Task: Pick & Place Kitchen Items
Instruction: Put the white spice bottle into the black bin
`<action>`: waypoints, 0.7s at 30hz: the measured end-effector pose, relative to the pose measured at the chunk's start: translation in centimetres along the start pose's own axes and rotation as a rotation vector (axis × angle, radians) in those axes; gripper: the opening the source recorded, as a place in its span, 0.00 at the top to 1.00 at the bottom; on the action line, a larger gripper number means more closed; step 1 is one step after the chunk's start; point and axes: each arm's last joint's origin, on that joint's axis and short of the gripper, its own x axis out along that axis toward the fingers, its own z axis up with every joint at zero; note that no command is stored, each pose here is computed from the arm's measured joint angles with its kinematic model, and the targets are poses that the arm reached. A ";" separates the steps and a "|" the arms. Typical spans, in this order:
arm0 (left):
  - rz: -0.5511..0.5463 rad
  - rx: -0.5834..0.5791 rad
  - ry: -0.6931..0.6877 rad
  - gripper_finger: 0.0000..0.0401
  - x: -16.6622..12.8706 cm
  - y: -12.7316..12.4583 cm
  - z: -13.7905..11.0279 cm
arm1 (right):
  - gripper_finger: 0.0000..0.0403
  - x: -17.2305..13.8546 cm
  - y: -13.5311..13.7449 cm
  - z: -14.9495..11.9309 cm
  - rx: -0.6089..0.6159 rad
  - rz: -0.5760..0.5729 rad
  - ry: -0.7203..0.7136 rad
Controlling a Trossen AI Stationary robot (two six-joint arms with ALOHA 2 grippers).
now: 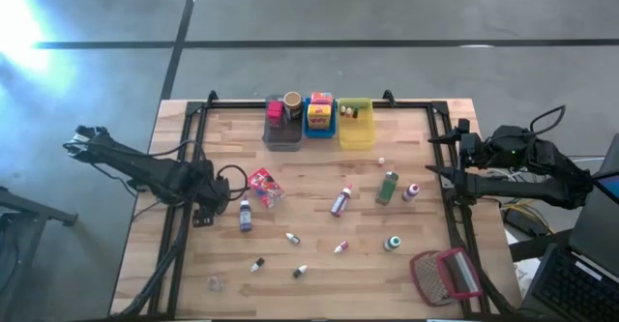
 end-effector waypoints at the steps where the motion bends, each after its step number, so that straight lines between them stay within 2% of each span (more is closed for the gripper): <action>1: 0.001 0.000 0.001 0.20 0.1 0.0 0.0 | 0.10 0.0 0.0 0.0 0.000 0.000 0.000; 11: 0.062 0.028 0.082 0.20 2.6 0.2 -1.2 | 0.10 0.0 0.0 0.0 0.000 0.000 0.000; 21: 0.048 0.030 0.044 0.20 2.8 0.0 -0.8 | 0.10 0.0 0.0 0.0 0.000 0.000 0.000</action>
